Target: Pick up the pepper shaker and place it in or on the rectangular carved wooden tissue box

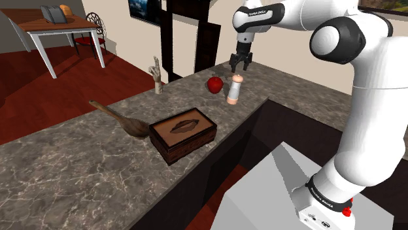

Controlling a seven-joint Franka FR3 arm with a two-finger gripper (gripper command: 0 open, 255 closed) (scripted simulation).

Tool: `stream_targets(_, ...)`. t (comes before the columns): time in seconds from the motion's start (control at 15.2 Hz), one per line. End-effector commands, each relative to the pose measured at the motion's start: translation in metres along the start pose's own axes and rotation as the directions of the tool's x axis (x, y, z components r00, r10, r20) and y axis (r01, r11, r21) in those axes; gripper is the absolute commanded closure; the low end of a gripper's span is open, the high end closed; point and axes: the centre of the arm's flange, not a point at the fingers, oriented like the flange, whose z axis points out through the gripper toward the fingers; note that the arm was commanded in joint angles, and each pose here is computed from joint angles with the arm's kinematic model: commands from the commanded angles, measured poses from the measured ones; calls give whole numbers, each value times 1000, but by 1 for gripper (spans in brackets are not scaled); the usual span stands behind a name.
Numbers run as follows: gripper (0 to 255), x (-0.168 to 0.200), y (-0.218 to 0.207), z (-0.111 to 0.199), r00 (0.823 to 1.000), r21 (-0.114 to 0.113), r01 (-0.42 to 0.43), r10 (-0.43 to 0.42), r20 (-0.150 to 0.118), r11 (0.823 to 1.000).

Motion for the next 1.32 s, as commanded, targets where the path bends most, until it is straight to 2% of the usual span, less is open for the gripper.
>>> stream_targets(0.0, 0, 17, 5, 9, 1000, 4, 3, -3, 5, 1000)
stream_targets(0.46, 0, 17, 5, 49, 1000, 4, 3, -3, 5, 1000)
stream_targets(0.99, 0, 17, 5, 49, 1000, 4, 3, -3, 5, 1000)
stream_targets(1.06, 255, 17, 5, 49, 1000, 4, 3, -3, 5, 1000)
stream_targets(1.25, 255, 17, 5, 49, 1000, 4, 3, -3, 5, 1000)
